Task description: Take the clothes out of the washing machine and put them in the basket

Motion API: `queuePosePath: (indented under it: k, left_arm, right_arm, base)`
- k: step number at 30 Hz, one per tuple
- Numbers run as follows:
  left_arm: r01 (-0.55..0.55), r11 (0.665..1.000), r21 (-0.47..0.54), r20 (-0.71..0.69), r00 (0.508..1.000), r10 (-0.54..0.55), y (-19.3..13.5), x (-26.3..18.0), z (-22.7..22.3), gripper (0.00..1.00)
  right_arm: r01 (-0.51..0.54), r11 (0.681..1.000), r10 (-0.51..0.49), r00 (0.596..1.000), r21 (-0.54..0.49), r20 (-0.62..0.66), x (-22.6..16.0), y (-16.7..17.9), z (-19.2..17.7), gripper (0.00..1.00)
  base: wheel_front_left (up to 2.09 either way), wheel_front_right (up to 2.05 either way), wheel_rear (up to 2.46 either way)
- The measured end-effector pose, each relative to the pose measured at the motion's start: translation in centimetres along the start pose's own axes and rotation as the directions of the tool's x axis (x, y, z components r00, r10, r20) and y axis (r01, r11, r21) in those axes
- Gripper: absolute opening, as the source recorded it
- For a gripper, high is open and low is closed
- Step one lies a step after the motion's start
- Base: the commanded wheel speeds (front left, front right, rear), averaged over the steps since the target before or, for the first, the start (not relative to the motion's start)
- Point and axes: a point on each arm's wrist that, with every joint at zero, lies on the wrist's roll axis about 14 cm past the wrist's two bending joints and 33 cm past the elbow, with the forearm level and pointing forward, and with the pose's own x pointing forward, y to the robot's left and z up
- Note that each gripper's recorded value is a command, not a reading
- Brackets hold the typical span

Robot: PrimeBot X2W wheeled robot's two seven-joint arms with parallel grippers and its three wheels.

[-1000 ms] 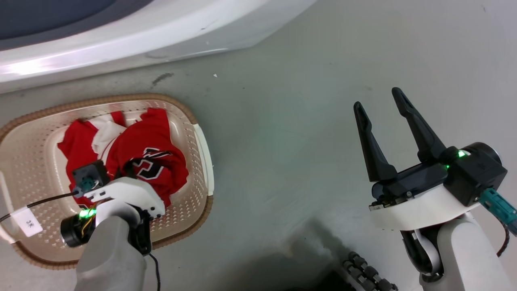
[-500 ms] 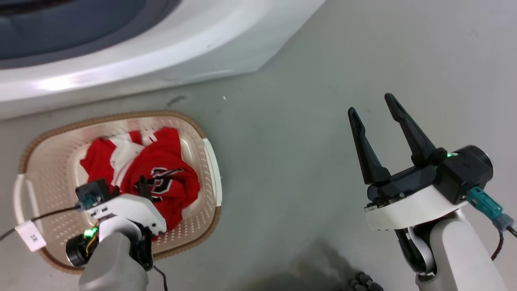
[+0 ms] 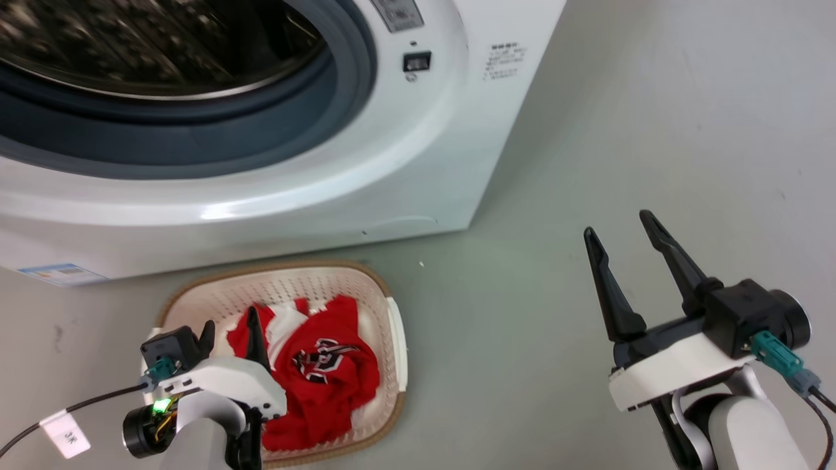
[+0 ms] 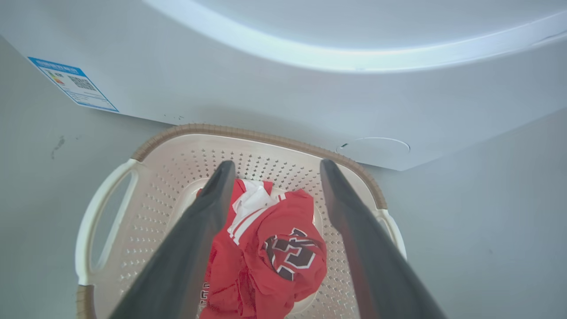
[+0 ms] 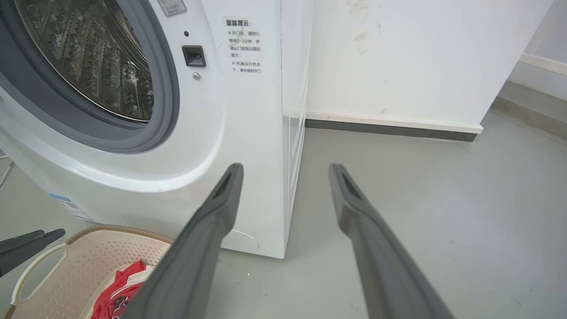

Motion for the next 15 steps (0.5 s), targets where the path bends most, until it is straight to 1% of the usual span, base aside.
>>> queuePosePath:
  k: [4,6,7,12,15]
  left_arm:
    - [0.011,1.000,0.025,0.125,0.992,-0.014,0.3,-2.3,3.7,1.00]
    - [0.025,0.998,0.050,0.217,0.976,-0.035,0.2,-4.4,6.2,1.00]
    - [0.025,0.998,0.050,0.217,0.976,-0.035,0.2,-4.4,6.2,1.00]
    - [0.038,0.995,0.088,0.371,0.926,-0.068,-0.1,-8.1,10.5,1.00]
    - [0.046,0.991,0.122,0.453,0.886,-0.097,-0.7,-10.4,12.7,1.00]
  right_arm:
    - [-0.007,1.000,0.008,1.000,-0.009,0.028,-0.9,0.6,1.5,1.00]
    - [-0.014,1.000,0.014,0.999,-0.011,0.044,-1.8,1.1,2.3,1.00]
    - [-0.014,1.000,0.014,0.999,-0.011,0.044,-1.8,1.1,2.3,1.00]
    - [-0.023,1.000,0.024,0.997,-0.011,0.074,-3.2,1.9,3.6,1.00]
    - [-0.017,1.000,0.018,0.996,-0.013,0.088,-4.1,1.9,4.2,1.00]
  base:
    - [0.00,0.00,0.00]
    - [0.00,0.00,0.00]
    - [0.00,0.00,0.00]
    - [0.00,0.00,0.00]
    - [0.00,0.00,0.00]
